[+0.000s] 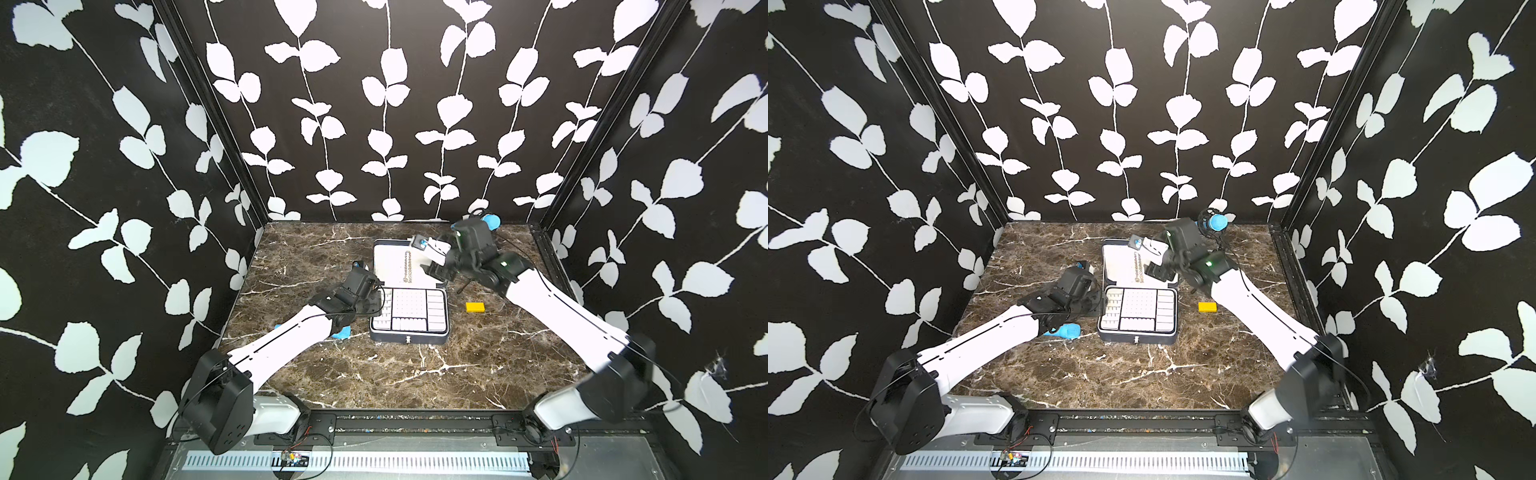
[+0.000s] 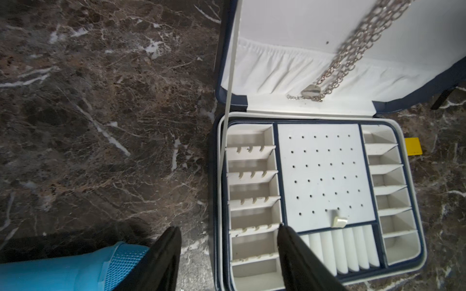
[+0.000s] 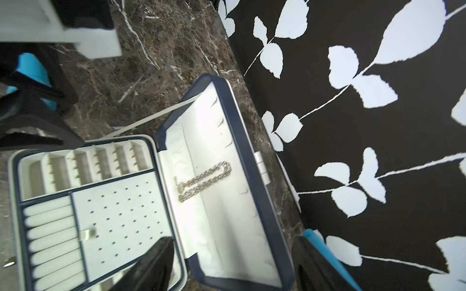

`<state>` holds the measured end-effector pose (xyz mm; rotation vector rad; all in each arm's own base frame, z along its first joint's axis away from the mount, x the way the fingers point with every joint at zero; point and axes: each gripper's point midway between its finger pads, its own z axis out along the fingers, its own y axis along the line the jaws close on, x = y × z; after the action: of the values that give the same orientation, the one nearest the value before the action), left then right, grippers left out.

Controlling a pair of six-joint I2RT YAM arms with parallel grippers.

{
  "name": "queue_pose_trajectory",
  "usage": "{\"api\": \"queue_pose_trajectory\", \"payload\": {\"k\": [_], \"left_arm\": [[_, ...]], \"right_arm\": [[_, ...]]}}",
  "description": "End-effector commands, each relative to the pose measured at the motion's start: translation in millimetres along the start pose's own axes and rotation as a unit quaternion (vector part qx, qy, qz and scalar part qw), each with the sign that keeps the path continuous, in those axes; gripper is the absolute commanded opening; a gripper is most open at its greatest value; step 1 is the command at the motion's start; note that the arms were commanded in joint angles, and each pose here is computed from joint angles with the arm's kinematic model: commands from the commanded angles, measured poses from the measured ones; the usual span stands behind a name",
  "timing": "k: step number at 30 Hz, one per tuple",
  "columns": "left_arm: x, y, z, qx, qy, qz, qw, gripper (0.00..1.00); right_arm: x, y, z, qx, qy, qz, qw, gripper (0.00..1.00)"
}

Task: Put jewelry chain into jewelry box
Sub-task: Close the fastener on the jewelry box.

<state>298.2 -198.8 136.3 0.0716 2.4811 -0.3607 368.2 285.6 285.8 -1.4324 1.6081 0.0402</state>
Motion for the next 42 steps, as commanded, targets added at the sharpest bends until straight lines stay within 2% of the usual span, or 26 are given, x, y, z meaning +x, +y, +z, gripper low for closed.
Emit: {"api": "queue_pose_trajectory", "payload": {"k": [1,13,34,42], "left_arm": [[8.0,0.0,6.5,0.013,0.009,-0.030,0.999,0.64],[30.4,14.3,12.6,-0.004,0.025,-0.050,0.998,0.64],[34.4,14.5,16.9,-0.003,0.031,-0.049,0.998,0.63],[35.2,14.9,17.7,-0.004,0.032,-0.049,0.998,0.63]], "right_arm": [[-5.2,-9.0,10.0,-0.015,-0.001,-0.045,0.999,0.77],[2.6,-16.1,66.8,-0.038,0.000,-0.068,0.997,0.78],[6.0,-19.1,92.7,-0.022,-0.009,-0.101,0.995,0.78],[9.7,-19.5,98.0,-0.020,-0.004,-0.100,0.995,0.71]]}}
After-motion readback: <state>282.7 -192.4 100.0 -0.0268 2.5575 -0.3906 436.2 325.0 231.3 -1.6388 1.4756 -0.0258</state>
